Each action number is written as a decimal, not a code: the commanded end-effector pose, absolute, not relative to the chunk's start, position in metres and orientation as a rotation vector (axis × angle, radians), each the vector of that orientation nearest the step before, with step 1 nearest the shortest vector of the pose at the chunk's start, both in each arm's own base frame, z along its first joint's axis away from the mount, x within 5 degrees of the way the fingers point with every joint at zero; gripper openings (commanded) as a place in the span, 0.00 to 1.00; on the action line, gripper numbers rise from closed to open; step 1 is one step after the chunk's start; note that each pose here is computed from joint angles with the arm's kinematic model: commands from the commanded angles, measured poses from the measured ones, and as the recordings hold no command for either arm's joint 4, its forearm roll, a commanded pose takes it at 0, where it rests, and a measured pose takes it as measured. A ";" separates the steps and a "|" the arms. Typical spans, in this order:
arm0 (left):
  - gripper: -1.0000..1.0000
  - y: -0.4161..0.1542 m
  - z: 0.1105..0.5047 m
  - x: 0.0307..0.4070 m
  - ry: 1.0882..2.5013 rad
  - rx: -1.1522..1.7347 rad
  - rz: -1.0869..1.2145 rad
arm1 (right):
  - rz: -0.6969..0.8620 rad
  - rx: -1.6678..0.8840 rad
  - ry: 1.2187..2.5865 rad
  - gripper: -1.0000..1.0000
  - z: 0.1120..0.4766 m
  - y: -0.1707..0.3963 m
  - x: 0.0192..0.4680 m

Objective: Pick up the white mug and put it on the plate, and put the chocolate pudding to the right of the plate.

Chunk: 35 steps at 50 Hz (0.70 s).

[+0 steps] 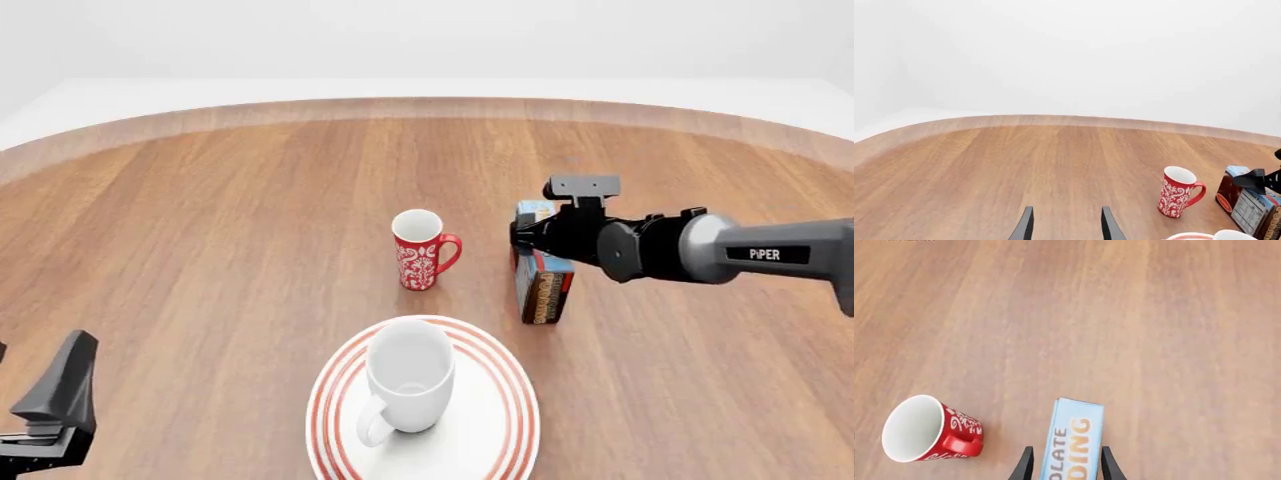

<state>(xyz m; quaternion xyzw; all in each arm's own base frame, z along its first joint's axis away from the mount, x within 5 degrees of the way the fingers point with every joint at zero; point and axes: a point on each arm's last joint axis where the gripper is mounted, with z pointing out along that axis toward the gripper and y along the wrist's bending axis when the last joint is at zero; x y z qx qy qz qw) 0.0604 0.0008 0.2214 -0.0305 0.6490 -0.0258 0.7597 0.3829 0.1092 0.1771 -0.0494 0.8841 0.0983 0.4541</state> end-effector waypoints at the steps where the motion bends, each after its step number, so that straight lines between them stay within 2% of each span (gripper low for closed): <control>1: 1.00 0.001 0.223 0.056 1.387 -0.062 -0.054 | 0.185 -0.209 2.230 1.00 0.159 0.103 0.384; 8: 1.00 0.001 0.222 0.055 1.387 -0.063 -0.055 | 0.190 -0.208 2.248 1.00 0.155 0.107 0.386; 9: 1.00 0.001 0.226 0.054 1.344 -0.081 -0.072 | 0.193 -0.210 2.251 1.00 0.154 0.108 0.386; 11: 1.00 0.001 0.223 0.055 1.372 -0.066 -0.058 | 0.195 -0.211 2.254 1.00 0.153 0.110 0.386; 12: 1.00 0.001 0.226 0.054 1.345 -0.083 -0.074 | 0.195 -0.211 2.255 0.00 0.153 0.110 0.387; 28: 1.00 0.001 0.247 0.049 1.355 -0.077 -0.072 | 0.194 -0.222 2.260 0.00 0.153 0.111 0.386; 32: 1.00 0.001 0.245 0.050 1.355 -0.077 -0.072 | 0.195 -0.223 2.260 0.00 0.153 0.112 0.386; 33: 1.00 0.001 0.225 0.054 1.454 -0.066 -0.057 | 0.194 -0.223 2.259 0.00 0.154 0.111 0.386; 35: 1.00 0.001 0.218 0.057 1.431 -0.068 -0.061 | 0.195 -0.222 2.257 0.00 0.156 0.111 0.385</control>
